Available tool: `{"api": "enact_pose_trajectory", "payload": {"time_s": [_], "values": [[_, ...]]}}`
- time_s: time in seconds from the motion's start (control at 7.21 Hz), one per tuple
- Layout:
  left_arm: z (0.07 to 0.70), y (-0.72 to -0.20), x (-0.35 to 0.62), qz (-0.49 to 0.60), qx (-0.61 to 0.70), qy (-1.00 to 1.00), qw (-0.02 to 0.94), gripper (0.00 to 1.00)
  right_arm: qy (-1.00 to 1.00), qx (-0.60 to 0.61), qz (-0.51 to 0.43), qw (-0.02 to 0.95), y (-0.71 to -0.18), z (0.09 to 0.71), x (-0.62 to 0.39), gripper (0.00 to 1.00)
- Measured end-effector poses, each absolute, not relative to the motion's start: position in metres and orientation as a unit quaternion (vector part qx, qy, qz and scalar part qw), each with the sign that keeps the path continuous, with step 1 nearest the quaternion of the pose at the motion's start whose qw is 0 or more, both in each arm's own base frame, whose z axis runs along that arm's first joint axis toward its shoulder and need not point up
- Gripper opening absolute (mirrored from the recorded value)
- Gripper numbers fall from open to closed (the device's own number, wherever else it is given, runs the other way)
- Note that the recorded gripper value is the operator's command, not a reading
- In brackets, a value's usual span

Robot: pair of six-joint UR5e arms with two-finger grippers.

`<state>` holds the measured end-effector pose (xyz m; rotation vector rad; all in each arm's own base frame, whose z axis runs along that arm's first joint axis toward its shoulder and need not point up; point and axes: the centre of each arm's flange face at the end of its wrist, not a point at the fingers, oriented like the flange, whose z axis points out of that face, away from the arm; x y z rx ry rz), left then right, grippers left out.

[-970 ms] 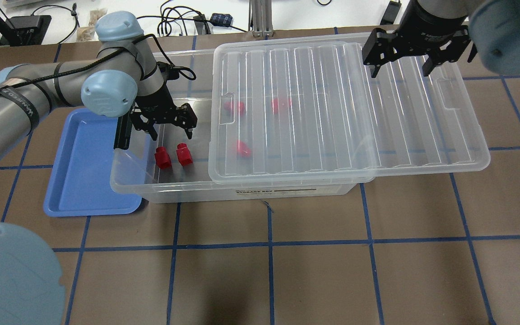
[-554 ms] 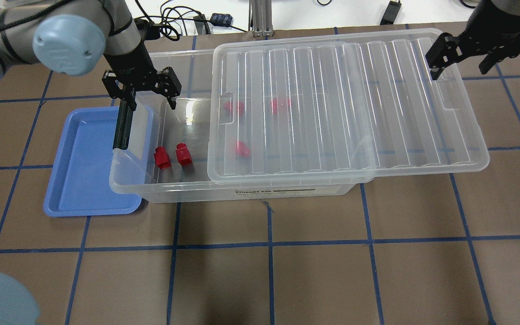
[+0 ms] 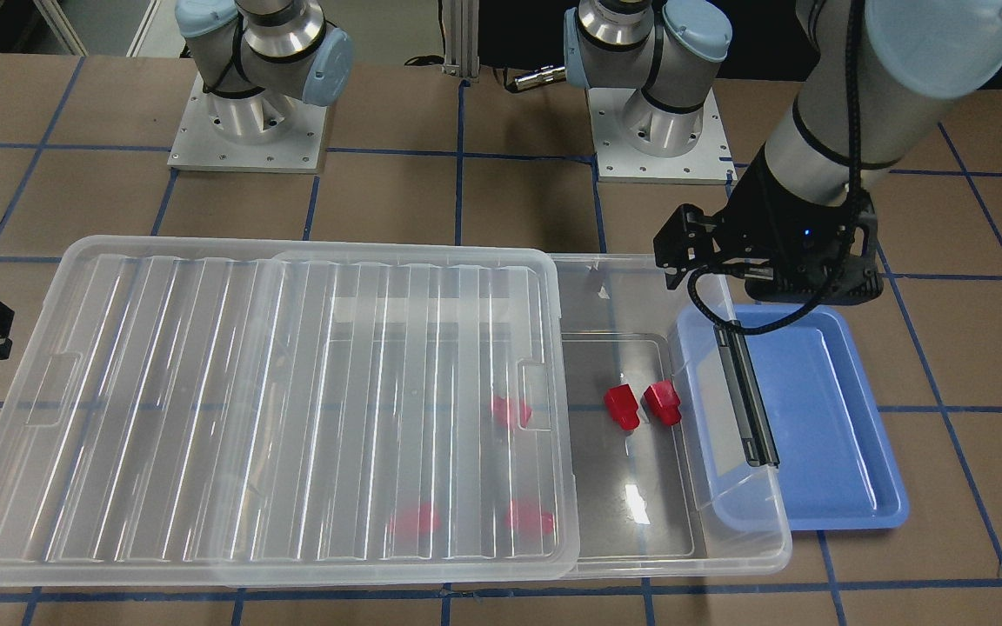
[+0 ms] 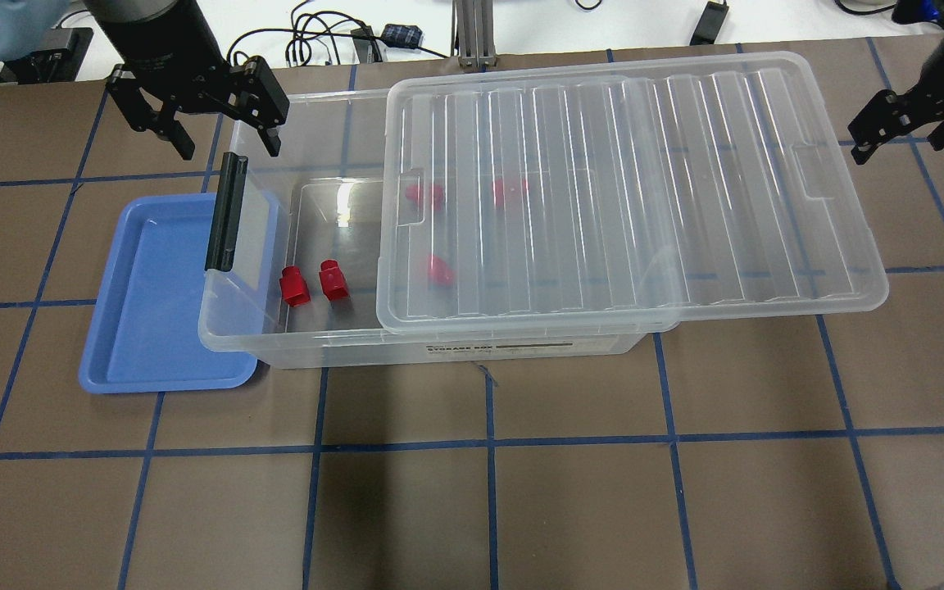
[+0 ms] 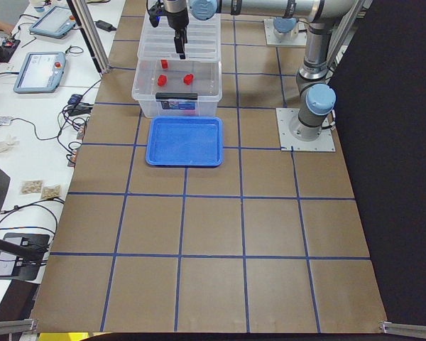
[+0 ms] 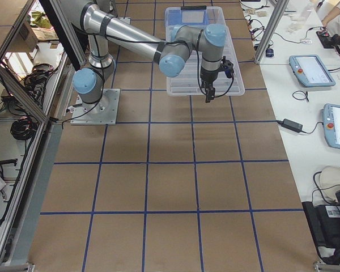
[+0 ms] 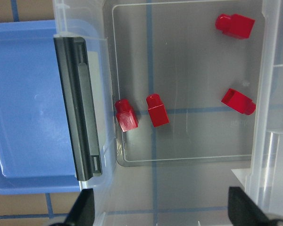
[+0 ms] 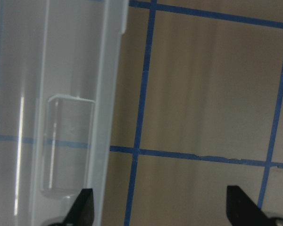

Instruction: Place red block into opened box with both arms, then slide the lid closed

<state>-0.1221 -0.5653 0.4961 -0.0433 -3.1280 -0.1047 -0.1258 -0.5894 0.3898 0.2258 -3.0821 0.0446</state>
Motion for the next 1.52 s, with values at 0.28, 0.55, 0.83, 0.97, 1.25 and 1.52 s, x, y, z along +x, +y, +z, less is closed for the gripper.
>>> {"api": "enact_pose_trajectory", "payload": {"time_s": [0.28,0.55,0.83,0.97,1.25,1.52], "values": [[0.483,-0.558,-0.110,-0.026,-0.007,-1.000,0.002,1.00,-0.997,0.080,0.006,0.020,-0.588,0.363,-0.157,1.00],[0.468,-0.541,-0.105,-0.020,-0.003,-1.000,0.001,1.00,-0.998,0.062,0.005,0.010,-0.586,0.350,-0.154,1.00],[0.462,-0.529,-0.106,-0.019,0.001,-1.000,0.000,1.00,-0.999,0.050,0.011,-0.014,-0.587,0.343,-0.136,1.00],[0.462,-0.524,-0.105,-0.022,0.003,-1.000,-0.001,1.00,-0.999,0.047,0.011,-0.018,-0.587,0.343,-0.125,1.00],[0.461,-0.520,-0.104,-0.027,0.005,-1.000,-0.001,1.00,-0.999,0.044,0.009,-0.021,-0.589,0.343,-0.099,1.00],[0.457,-0.520,-0.104,-0.029,0.006,-1.000,0.000,1.00,-0.999,0.042,0.008,-0.021,-0.591,0.346,-0.063,1.00]]}}
